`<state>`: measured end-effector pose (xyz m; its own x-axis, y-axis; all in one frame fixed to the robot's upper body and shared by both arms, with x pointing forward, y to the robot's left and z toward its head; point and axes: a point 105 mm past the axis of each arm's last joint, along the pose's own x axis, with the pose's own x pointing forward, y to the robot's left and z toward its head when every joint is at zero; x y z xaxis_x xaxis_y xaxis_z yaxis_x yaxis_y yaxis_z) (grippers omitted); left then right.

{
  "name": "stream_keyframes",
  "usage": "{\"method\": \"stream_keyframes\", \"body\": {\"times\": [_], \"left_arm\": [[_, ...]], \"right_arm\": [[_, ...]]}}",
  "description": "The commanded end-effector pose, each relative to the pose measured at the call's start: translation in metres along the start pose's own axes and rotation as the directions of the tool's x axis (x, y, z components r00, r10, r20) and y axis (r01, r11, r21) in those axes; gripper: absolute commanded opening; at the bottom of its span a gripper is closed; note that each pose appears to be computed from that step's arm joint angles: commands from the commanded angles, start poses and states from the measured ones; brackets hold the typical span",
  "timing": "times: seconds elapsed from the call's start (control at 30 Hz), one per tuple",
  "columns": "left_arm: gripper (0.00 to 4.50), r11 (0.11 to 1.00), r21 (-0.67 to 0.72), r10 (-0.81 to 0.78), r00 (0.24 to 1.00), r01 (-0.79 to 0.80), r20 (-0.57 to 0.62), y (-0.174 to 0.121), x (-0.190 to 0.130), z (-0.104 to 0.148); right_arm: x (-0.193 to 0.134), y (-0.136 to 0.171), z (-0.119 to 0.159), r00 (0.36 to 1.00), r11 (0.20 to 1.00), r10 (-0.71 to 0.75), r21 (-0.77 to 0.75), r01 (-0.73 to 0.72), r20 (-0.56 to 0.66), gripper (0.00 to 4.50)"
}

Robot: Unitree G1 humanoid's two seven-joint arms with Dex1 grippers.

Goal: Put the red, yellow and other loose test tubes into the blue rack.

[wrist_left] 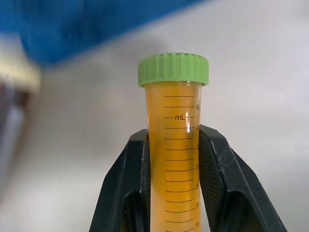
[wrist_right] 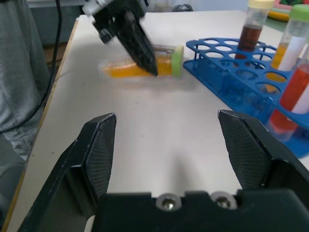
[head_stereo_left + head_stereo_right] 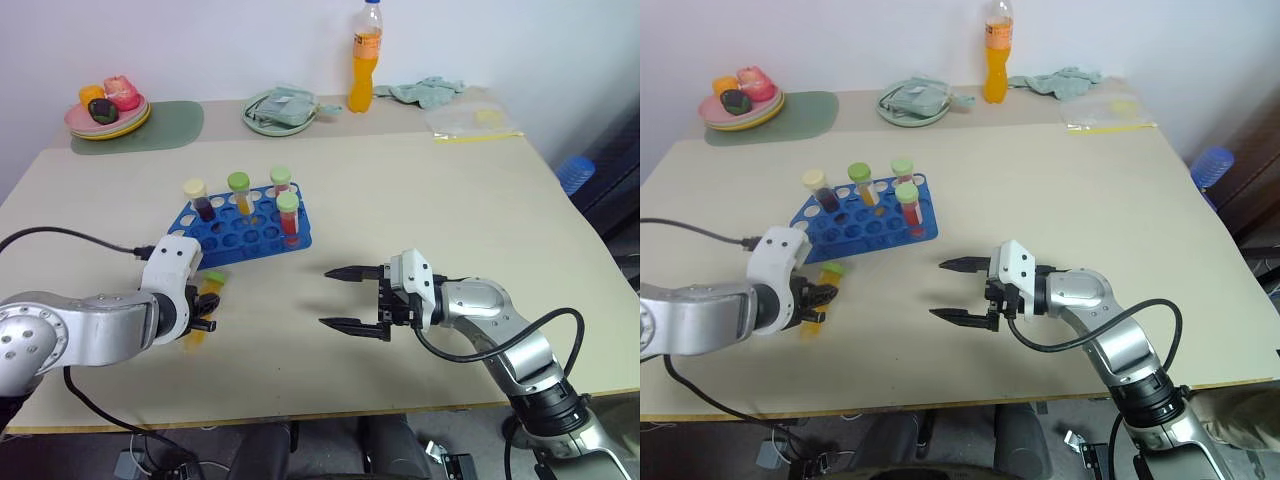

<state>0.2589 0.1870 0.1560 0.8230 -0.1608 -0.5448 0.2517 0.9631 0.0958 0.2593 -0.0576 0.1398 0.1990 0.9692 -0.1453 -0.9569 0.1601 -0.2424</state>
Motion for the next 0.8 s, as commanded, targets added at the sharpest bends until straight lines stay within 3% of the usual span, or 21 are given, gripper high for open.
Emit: {"method": "stream_keyframes", "body": {"times": [0.03,0.17,0.3,0.47,0.63,0.8], "left_arm": [[0.77,0.994,-0.001,0.098,0.926,-0.105,0.366,0.016,-0.015,0.053],[0.77,0.977,0.057,0.115,0.734,-0.205,0.669,0.014,-0.02,0.094],[0.77,0.96,-0.04,0.204,0.596,-0.276,0.777,0.013,-0.006,0.101],[0.77,0.949,-0.095,0.233,0.467,-0.301,0.853,0.005,0.012,0.091],[0.77,0.956,-0.116,0.229,0.438,-0.27,0.87,-0.002,0.032,0.077],[0.77,0.966,-0.102,0.206,0.469,-0.237,0.859,-0.011,0.053,0.067]], "right_arm": [[0.002,-0.011,0.014,0.997,0.997,-0.056,-0.047,0.059,0.049,3.72],[0.007,-0.03,0.025,0.974,0.982,-0.181,-0.021,0.186,0.134,3.72],[0.011,-0.032,0.025,0.959,0.973,-0.232,0.024,0.231,0.163,3.72],[0.013,-0.032,0.019,0.946,0.959,-0.282,0.052,0.278,0.16,3.72],[0.013,-0.032,0.018,0.934,0.948,-0.317,0.081,0.308,0.163,3.72],[0.01,-0.035,0.018,0.927,0.941,-0.338,0.073,0.331,0.161,3.72]]}}
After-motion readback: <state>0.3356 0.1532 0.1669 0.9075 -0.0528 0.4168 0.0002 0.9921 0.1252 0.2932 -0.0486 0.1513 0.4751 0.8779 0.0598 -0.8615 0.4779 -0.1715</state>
